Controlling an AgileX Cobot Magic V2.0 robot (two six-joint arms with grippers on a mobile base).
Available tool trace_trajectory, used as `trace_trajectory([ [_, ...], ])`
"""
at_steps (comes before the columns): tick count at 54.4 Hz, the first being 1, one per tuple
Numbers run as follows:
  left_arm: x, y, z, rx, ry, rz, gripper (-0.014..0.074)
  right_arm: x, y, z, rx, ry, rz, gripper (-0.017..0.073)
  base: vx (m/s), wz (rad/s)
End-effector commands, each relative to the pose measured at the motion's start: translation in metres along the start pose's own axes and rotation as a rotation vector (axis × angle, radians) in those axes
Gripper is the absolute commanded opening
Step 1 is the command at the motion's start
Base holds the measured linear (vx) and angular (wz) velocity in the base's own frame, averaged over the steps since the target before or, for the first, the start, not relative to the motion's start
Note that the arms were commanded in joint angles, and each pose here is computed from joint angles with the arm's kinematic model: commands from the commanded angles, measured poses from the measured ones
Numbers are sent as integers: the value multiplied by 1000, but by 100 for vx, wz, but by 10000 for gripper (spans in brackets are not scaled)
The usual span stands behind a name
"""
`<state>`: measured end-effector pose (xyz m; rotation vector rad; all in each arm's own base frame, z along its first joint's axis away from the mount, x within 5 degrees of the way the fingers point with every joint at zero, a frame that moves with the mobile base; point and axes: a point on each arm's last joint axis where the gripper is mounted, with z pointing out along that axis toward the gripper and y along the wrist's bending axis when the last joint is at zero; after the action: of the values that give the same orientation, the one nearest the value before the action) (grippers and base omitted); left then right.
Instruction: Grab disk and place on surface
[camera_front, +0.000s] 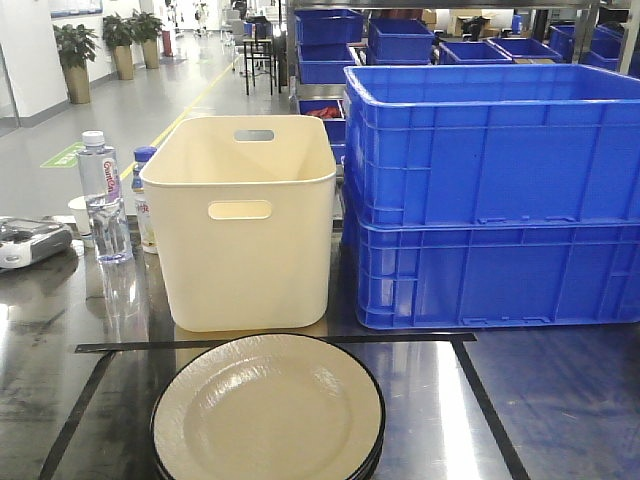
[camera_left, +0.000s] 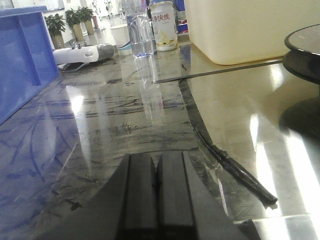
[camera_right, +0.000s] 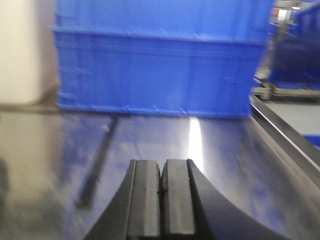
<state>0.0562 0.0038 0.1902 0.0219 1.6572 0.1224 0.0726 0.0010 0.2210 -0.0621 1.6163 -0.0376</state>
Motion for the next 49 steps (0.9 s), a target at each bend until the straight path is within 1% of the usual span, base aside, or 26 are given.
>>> trace_trajectory([
  [1, 0, 0, 0, -5, -68, -5, -1, 10, -1, -8, 36, -113, -22, -12, 0, 0],
  [3, 0, 0, 0, -5, -68, -5, -1, 17, -1, -11, 37, -114, -23, -12, 0, 0],
  [5, 0, 0, 0, -5, -68, -5, -1, 19, -1, -15, 36, -76, -24, -12, 0, 0],
  [8, 0, 0, 0, -5, -67, -5, -1, 23, 0, -16, 37, -53, -46, -12, 0, 0],
  [11, 0, 0, 0, -5, -69, -4, -1, 25, 0, -15, 36, -31, -52, -12, 0, 0],
  [49, 0, 0, 0, -5, -67, -4, -1, 24, 0, -16, 36, -43, -48, -9, 0, 0],
])
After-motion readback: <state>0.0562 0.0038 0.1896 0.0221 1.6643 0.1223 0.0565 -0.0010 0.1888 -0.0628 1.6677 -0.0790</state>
